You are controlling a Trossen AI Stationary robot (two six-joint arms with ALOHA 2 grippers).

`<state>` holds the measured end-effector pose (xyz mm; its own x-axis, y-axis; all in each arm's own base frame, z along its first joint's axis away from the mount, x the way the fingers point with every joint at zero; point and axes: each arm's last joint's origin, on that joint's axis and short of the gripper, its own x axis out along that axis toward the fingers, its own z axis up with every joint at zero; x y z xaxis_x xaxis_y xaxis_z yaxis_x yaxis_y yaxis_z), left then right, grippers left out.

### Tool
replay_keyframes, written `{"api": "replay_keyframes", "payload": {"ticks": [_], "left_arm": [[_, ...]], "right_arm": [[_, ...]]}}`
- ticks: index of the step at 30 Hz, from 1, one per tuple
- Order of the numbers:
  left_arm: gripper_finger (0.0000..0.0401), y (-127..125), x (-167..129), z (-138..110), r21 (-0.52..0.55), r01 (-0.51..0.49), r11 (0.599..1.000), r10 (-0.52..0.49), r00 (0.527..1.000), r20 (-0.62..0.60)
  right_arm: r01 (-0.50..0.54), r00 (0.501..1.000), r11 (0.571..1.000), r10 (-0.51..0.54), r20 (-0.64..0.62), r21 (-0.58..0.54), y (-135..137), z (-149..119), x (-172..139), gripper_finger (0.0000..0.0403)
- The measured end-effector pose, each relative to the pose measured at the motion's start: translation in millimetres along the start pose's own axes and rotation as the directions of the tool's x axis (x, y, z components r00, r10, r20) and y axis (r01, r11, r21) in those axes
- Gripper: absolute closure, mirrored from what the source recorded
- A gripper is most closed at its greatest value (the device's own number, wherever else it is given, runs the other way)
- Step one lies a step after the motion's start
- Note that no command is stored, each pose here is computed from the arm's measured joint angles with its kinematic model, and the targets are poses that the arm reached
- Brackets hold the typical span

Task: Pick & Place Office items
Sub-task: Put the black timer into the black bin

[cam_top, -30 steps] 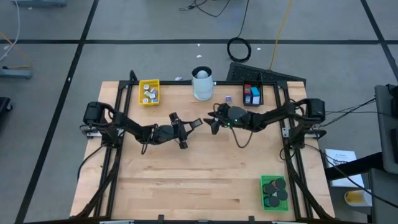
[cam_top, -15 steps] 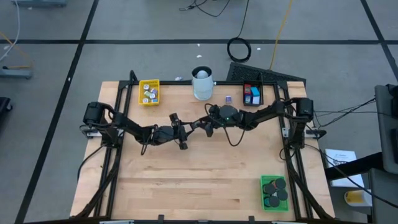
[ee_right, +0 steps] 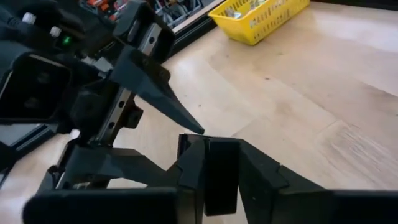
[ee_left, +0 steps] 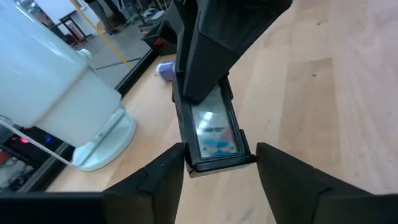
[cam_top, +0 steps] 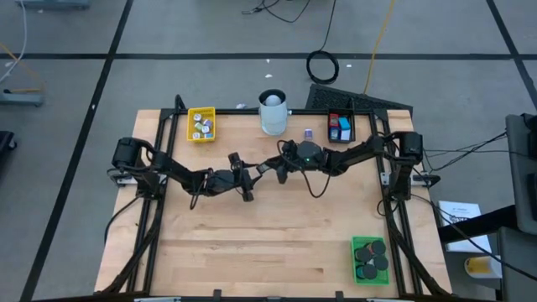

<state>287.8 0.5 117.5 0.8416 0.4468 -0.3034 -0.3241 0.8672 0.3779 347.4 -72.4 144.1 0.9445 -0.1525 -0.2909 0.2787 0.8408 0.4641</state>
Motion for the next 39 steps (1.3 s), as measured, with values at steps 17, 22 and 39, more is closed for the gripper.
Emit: {"api": "replay_keyframes", "payload": {"ticks": [17, 22, 39], "left_arm": [[0.0129, -4.6, -21.6, 20.0, 0.092, -0.052, 0.994, 0.051, 0.999, 0.012], [0.0152, -1.4, -20.9, 16.4, 0.095, -0.054, 0.994, 0.056, 0.998, -0.029], [0.0211, 9.6, -12.3, 11.2, 0.028, 0.044, 0.999, -0.043, 0.998, -0.043]], "right_arm": [[0.071, 0.997, 0.994, -0.07, 0.018, -0.088, 13.3, 21.3, -41.4, 0.0335], [0.246, 0.963, 0.964, -0.232, 0.136, -0.099, 10.8, 25.3, -81.2, 0.0344], [0.723, 0.399, 0.518, -0.854, 0.335, 0.457, -66.4, 18.0, -130.9, 0.0338]]}}
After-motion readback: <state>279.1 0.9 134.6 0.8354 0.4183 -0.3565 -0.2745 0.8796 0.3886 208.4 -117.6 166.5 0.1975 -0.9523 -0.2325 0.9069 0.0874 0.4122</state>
